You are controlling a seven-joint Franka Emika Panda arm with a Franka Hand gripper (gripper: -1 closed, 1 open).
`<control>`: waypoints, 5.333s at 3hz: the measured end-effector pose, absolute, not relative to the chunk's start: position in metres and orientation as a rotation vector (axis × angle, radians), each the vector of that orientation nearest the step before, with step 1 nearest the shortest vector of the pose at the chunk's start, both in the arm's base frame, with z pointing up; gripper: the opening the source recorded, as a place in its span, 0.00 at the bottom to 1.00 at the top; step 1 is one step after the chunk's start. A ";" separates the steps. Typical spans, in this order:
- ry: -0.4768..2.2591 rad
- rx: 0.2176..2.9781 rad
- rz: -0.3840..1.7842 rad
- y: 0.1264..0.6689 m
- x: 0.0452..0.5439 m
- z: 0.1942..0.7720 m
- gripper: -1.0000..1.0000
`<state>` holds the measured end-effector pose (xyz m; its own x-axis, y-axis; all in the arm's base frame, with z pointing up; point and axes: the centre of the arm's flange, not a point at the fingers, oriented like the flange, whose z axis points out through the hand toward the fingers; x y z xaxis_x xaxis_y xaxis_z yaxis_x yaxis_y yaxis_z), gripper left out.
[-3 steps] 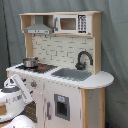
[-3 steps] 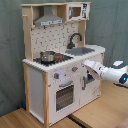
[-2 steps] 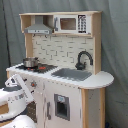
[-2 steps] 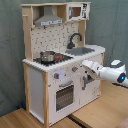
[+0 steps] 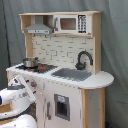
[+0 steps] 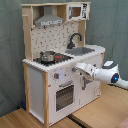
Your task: Play with the kitchen
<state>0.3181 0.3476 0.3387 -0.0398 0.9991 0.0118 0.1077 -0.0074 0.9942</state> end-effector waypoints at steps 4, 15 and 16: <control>1.337 1.182 1.101 0.353 0.346 0.344 0.00; 1.523 0.579 0.447 0.366 0.346 0.344 1.00; 1.501 0.658 0.526 0.366 0.345 0.344 1.00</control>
<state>0.3454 0.3663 0.3442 0.0182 0.6856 -0.7278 0.0811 0.7245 0.6845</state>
